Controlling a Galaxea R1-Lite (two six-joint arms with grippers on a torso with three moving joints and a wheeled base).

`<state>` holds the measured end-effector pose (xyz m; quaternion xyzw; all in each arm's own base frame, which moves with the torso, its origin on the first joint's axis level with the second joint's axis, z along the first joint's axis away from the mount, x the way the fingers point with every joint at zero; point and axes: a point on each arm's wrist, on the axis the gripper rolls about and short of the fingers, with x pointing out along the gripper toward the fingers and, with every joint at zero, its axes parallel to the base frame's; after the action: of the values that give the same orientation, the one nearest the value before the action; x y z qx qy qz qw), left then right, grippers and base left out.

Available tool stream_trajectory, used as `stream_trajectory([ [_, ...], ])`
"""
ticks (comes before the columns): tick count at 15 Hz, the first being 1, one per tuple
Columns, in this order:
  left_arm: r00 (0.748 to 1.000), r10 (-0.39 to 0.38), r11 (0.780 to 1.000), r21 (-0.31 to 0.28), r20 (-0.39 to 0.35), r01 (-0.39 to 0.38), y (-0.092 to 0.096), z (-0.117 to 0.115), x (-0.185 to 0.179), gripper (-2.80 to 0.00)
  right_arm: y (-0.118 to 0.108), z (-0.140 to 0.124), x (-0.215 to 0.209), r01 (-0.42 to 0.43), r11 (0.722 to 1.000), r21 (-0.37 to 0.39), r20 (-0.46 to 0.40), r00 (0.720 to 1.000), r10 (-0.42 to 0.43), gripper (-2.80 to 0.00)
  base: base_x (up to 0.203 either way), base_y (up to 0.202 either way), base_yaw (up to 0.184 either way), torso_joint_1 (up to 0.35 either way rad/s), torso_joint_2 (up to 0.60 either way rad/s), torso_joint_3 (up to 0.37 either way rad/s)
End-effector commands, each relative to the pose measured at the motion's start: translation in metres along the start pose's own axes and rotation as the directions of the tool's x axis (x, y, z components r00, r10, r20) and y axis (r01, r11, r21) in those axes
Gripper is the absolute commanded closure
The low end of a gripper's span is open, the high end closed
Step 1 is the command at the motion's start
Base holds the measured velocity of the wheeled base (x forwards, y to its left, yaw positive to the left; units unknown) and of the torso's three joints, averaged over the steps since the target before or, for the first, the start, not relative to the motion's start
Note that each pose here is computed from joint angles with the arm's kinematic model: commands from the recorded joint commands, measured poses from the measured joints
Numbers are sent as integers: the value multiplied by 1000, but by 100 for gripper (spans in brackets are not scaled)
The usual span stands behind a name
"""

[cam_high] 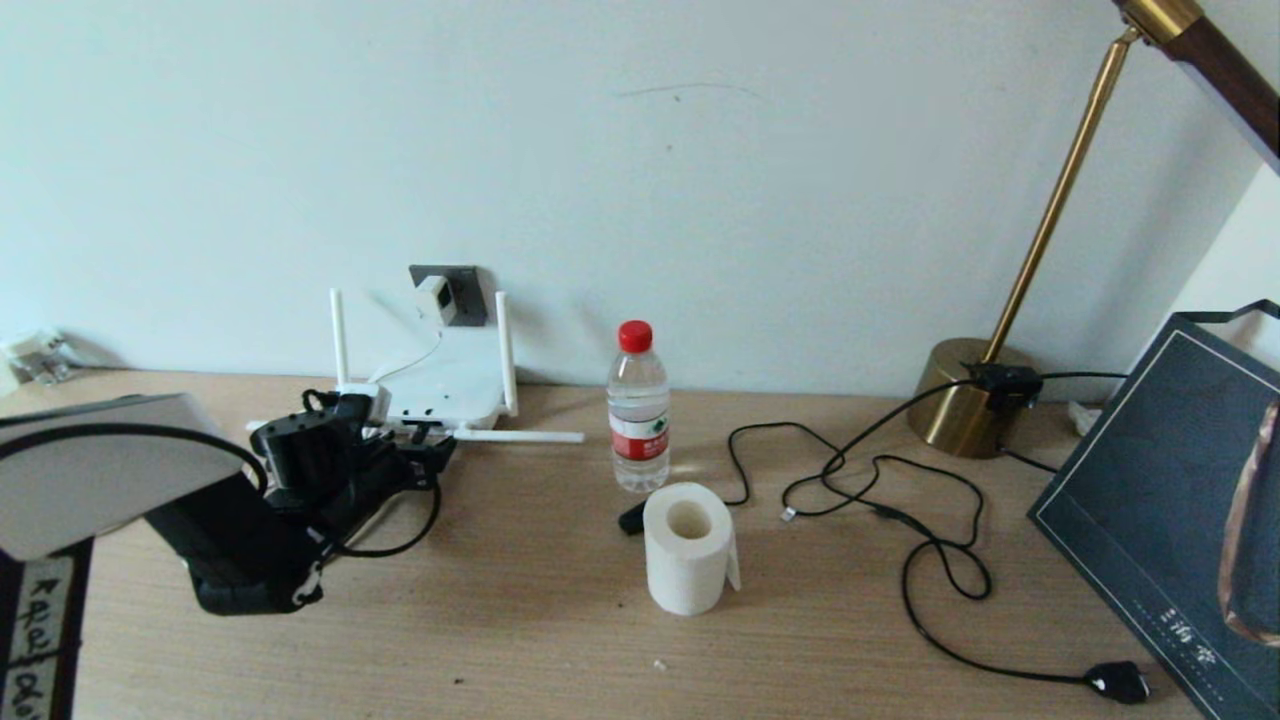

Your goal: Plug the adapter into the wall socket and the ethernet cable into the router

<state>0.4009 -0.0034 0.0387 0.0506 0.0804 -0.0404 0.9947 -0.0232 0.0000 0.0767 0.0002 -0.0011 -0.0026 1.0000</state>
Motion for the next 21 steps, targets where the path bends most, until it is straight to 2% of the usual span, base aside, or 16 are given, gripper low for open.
stream_trajectory([
  [1, 1000, -1, 1000, 1, 1, 1, 0, -1, -1, -280, 0, 0, 0, -1, 1000, 0, 1, 1000, 1, 0, 0, 0, 0, 0, 0, 0],
  [6, 1000, -3, 1000, 0, -15, 3, -1, -4, -5, -280, 0, 0, 0, 1, 1000, 0, 1, 1000, -1, 0, 0, 0, 0, 0, 0, 0],
  [10, 1000, -18, 1000, 6, 15, 18, -8, 0, -21, -280, 0, 0, 0, -1, 1000, 0, 1, 1000, 1, 0, 0, 0, 0, 0, 0, 0],
  [12, 998, -36, 999, 12, 50, 35, -15, 18, -38, -280, 0, 0, 0, -1, 1000, 0, 1, 1000, 1, 0, 0, 0, 0, 0, 0, 0],
  [16, 982, -94, 995, 42, 163, 89, -28, 69, -89, -280, 0, 0, 0, -1, 1000, 0, 1, 1000, 1, 0, 0, 0, 0, 0, 0, 0],
  [21, 970, -110, 993, 56, 216, 100, -28, 107, -133, -280, 0, 0, 0, -1, 1000, 0, 1, 1000, 1, 0, 0, 0, 0, 0, 0, 0],
])
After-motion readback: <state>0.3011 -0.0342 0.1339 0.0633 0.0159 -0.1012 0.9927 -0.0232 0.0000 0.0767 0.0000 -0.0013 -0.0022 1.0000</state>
